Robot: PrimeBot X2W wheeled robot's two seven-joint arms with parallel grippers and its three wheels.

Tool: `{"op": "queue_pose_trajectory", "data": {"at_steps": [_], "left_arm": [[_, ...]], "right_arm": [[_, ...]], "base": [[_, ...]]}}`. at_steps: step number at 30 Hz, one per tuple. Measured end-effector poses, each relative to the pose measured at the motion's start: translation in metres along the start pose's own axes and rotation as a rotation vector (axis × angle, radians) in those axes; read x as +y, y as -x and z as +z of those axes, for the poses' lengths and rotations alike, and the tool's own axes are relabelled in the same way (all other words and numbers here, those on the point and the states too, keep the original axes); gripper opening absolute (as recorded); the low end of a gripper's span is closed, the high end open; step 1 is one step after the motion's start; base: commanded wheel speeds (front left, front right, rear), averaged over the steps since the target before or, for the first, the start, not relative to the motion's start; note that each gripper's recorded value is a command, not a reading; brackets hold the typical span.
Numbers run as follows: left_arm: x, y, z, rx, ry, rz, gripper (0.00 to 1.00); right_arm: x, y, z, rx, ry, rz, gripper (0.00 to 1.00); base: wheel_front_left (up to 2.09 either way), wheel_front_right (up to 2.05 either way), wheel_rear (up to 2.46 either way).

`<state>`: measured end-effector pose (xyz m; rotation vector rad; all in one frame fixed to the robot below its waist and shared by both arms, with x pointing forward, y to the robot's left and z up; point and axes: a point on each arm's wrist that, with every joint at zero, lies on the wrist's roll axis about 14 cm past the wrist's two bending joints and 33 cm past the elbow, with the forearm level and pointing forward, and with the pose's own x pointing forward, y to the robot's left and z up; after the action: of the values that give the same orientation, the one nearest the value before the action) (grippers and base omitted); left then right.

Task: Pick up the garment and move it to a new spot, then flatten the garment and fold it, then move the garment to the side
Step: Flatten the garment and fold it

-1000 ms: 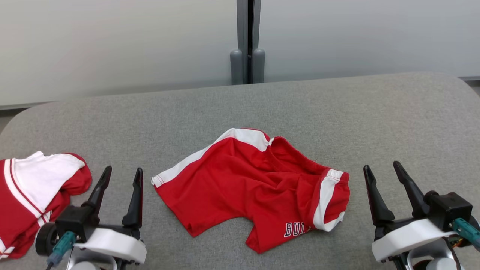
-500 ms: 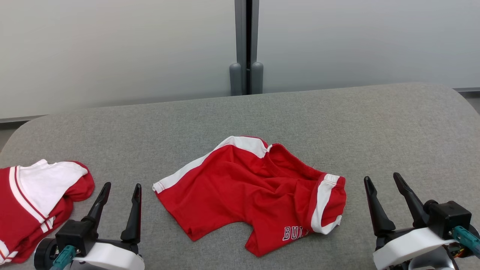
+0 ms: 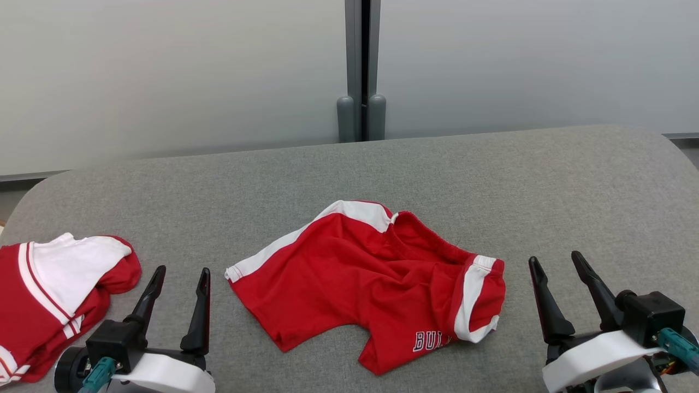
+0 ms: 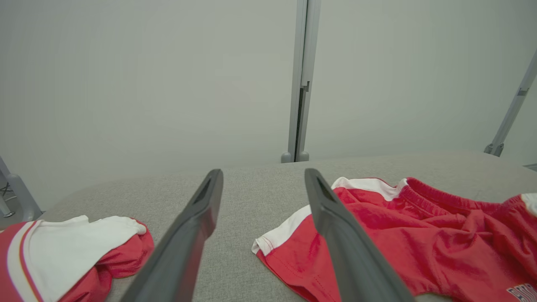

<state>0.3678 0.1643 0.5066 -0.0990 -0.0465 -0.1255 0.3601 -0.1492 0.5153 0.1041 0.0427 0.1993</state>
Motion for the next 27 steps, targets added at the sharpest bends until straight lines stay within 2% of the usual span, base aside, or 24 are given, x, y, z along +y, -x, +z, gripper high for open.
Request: {"op": "queue_pose_trajectory", "data": {"at_steps": [10,14,20,27], "left_arm": [[-0.008,0.001,0.000,0.006,0.007,-0.017,1.00],[-0.022,0.000,-0.005,0.034,0.013,-0.063,1.00],[-0.079,-0.010,-0.018,0.111,0.059,-0.248,1.00],[-0.170,0.006,-0.071,0.346,0.092,-0.547,1.00]], "right_arm": [[0.002,0.000,0.000,-0.001,-0.002,0.004,1.00],[0.002,-0.002,-0.001,0.003,-0.004,0.005,1.00],[0.002,-0.010,-0.006,0.019,-0.008,0.010,1.00],[0.001,-0.027,-0.018,0.052,-0.018,0.016,1.00]], "base": [[0.00,0.00,0.00],[0.00,0.00,0.00],[0.00,0.00,0.00],[0.00,0.00,0.00]]}}
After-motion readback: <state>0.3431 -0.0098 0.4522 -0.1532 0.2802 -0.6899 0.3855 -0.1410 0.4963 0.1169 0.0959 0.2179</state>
